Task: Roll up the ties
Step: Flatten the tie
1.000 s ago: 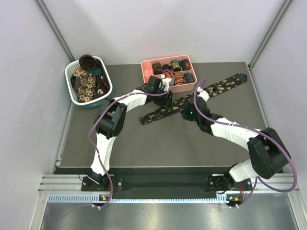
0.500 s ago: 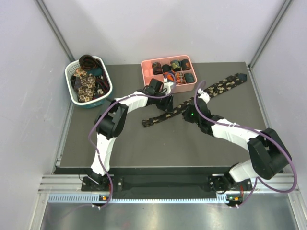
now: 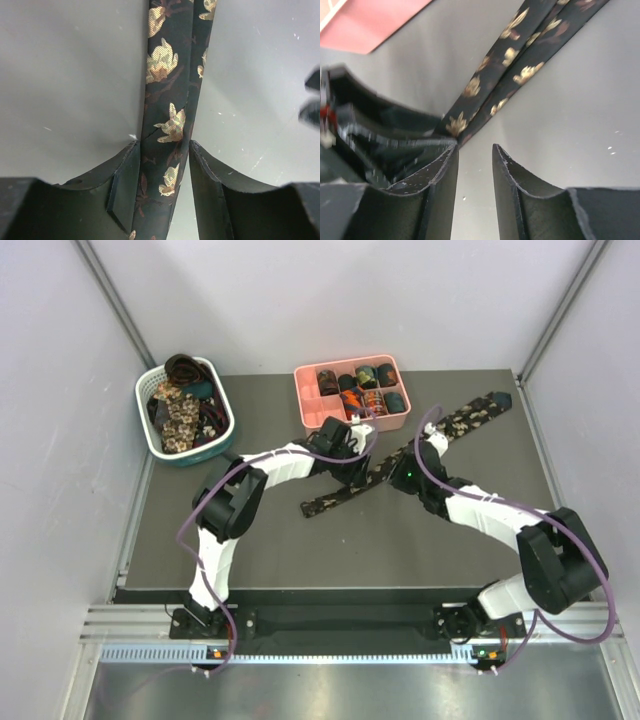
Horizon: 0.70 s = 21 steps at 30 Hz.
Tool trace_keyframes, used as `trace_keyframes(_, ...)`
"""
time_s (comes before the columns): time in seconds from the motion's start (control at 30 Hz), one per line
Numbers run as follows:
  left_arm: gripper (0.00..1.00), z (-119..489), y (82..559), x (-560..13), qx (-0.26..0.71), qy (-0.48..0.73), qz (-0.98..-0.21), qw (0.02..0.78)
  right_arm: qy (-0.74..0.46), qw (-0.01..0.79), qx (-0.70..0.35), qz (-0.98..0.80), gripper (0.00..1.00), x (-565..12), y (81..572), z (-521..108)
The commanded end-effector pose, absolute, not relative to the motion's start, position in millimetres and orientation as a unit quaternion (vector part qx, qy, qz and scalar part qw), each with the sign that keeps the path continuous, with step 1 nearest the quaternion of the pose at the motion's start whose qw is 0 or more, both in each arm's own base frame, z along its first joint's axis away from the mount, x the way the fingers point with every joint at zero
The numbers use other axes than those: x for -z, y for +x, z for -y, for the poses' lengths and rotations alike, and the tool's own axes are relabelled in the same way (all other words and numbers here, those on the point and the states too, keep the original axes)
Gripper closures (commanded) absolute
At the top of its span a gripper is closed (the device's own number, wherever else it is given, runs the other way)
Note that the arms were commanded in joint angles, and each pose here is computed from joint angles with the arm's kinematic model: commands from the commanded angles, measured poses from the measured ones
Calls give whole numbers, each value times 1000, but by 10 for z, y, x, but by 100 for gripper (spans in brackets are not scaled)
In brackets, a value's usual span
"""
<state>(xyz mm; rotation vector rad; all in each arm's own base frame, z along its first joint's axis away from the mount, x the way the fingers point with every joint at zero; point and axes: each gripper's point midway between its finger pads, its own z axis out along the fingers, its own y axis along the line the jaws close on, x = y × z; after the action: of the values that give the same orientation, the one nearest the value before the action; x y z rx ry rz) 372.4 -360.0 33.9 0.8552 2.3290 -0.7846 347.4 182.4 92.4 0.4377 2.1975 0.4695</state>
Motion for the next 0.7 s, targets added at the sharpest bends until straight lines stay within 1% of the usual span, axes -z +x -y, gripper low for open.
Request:
trace_keyframes(0.0,51,3557,3604,-338,273,313,-869,269,190,430,-207,-858,66,-1103,3549,-1761)
trace_keyframes(0.3,48,3781,3243,-417,305,314,-865,245,193,441,-204,-852,64,-1153,3479,-1566)
trace_keyframes(0.4,46,3870,3144,-455,308,313,-862,253,194,445,-203,-851,63,-1161,3437,-1502)
trace_keyframes(0.5,37,3804,3144,-513,297,294,-867,273,185,449,-210,-849,62,-1190,3409,-1484)
trace_keyframes(0.53,30,3774,3160,-614,293,287,-866,285,175,450,-221,-847,62,-1227,3386,-1515)
trace_keyframes(0.6,23,3660,3158,-637,274,277,-872,296,147,455,-227,-848,61,-1253,3347,-1552)
trace_keyframes(0.63,17,3625,3159,-787,274,272,-869,310,140,460,-232,-846,61,-1282,3303,-1543)
trace_keyframes(0.67,8,3548,3126,-780,267,267,-873,310,125,471,-236,-841,60,-1329,3294,-1550)
